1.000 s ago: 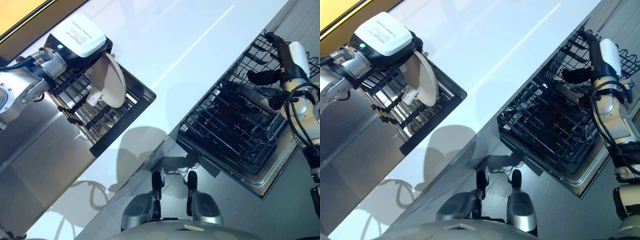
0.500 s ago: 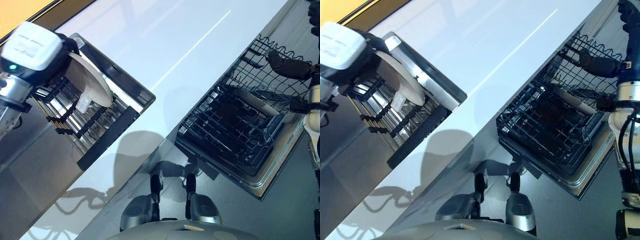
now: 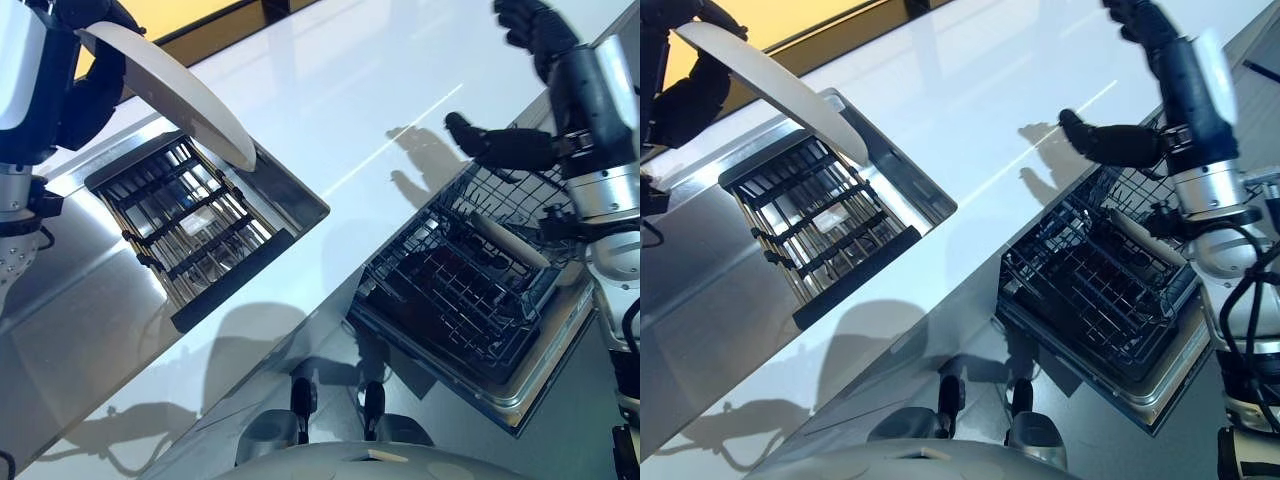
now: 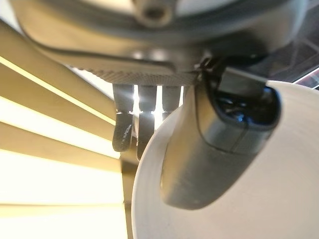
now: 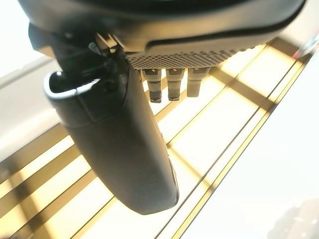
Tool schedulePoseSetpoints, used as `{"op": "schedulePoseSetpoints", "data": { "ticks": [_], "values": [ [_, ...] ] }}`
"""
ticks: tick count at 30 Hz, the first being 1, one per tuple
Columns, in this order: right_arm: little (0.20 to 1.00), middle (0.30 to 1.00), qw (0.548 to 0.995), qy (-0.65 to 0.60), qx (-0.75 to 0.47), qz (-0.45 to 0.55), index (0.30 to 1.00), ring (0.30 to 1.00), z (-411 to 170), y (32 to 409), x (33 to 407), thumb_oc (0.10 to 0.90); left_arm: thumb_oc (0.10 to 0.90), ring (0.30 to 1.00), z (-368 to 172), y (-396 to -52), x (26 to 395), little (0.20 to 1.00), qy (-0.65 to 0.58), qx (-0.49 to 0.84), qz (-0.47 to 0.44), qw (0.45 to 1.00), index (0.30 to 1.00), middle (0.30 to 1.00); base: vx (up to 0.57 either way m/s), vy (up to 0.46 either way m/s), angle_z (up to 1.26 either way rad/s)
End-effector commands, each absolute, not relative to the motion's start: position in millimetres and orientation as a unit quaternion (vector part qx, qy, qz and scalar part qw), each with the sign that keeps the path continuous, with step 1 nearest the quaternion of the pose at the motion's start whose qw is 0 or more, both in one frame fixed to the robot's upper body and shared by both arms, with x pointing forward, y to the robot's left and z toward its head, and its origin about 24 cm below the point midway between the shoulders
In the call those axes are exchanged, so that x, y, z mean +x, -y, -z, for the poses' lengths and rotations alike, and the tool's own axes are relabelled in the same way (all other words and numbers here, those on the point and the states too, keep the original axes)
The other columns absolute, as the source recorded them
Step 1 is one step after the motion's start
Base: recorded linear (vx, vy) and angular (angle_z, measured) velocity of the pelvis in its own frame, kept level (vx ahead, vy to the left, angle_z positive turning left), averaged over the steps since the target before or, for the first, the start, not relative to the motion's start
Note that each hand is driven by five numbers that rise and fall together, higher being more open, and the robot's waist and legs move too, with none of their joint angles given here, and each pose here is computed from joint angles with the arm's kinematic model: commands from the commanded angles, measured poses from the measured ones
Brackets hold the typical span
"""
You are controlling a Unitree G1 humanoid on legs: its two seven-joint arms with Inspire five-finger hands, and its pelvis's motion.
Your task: Pick up plates and place into dishwasher.
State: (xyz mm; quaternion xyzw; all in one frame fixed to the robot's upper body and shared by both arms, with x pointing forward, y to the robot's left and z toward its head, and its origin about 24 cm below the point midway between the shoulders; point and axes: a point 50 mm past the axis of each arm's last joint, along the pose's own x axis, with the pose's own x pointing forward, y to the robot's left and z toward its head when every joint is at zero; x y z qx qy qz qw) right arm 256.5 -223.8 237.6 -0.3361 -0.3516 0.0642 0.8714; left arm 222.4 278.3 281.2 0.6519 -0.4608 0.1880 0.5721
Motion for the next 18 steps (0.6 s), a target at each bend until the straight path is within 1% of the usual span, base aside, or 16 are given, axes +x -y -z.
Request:
{"op": "schedulePoseSetpoints", "data": {
  "ticks": [1, 6, 9, 13, 18],
  "values": [
    [0.900, 0.900, 0.859, 0.418, -0.265, -0.129, 0.900, 0.900, -269, 201, 252, 0.800, 0.100, 0.300, -309, -283, 210, 0.200, 0.532, 0.578, -0.270, 0.556, 0.300, 0.300, -0.06, -0.005, 0.04],
    [0.900, 0.900, 0.874, 0.400, -0.195, -0.197, 0.900, 0.900, -257, 170, 261, 0.800, 0.100, 0.300, -301, -263, 217, 0.200, 0.578, 0.497, -0.255, 0.595, 0.300, 0.300, -0.05, -0.013, 0.06],
    [0.900, 0.900, 0.873, 0.399, -0.167, -0.226, 0.900, 0.900, -252, 148, 265, 0.800, 0.100, 0.300, -294, -240, 228, 0.200, 0.598, 0.461, -0.229, 0.614, 0.300, 0.300, -0.04, -0.018, 0.13],
    [0.900, 0.900, 0.875, 0.391, -0.139, -0.248, 0.900, 0.900, -248, 131, 270, 0.800, 0.100, 0.300, -291, -221, 240, 0.200, 0.601, 0.447, -0.210, 0.628, 0.300, 0.300, -0.01, -0.009, 0.03],
    [0.900, 0.900, 0.877, 0.382, -0.122, -0.265, 0.900, 0.900, -246, 118, 273, 0.800, 0.100, 0.300, -291, -208, 250, 0.200, 0.597, 0.440, -0.197, 0.641, 0.300, 0.300, 0.00, 0.000, 0.00]
  ]
}}
